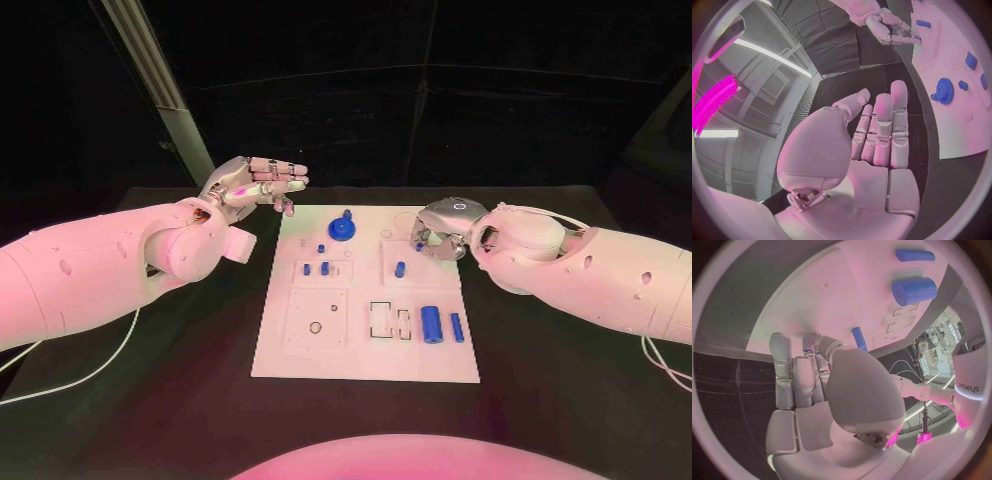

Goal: Assemble the parts on the task board

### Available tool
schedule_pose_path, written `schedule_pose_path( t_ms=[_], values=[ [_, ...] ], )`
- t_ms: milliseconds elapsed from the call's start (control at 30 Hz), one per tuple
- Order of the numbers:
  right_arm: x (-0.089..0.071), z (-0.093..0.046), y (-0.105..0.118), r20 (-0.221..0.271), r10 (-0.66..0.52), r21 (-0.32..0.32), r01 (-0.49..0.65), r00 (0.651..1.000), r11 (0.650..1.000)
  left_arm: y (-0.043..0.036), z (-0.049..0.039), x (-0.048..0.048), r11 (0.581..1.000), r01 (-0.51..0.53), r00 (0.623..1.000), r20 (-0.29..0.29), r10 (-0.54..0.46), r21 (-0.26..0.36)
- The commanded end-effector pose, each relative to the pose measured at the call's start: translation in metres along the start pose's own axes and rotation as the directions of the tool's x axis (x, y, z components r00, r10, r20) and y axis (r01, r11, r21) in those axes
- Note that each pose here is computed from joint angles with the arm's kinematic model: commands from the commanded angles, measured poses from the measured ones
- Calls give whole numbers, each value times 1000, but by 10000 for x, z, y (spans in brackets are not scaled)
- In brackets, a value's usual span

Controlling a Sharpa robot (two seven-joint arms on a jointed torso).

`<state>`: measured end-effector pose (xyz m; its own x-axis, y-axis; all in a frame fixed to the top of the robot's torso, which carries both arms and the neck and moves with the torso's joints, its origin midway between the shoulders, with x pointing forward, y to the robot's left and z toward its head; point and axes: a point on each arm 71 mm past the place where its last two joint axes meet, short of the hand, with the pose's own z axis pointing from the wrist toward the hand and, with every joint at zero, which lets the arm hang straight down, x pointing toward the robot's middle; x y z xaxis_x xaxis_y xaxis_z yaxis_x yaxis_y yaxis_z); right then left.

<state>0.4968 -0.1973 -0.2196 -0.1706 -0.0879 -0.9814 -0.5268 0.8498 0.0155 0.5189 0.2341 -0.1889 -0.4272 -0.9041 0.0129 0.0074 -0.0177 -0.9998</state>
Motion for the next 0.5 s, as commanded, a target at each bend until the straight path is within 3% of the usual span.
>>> schedule_pose_path(
  t_ms=[33, 500],
  values=[
    [-63, -21, -6, 67, -3, 13, 2, 998, 1000, -16, 2, 2, 1000, 11, 1000, -8, -11, 11],
    [-116, -179, -47, 94, 72, 26, -75, 993, 997, -13, 3, -10, 1000, 9, 1000, -4, -9, 7]
  ],
)
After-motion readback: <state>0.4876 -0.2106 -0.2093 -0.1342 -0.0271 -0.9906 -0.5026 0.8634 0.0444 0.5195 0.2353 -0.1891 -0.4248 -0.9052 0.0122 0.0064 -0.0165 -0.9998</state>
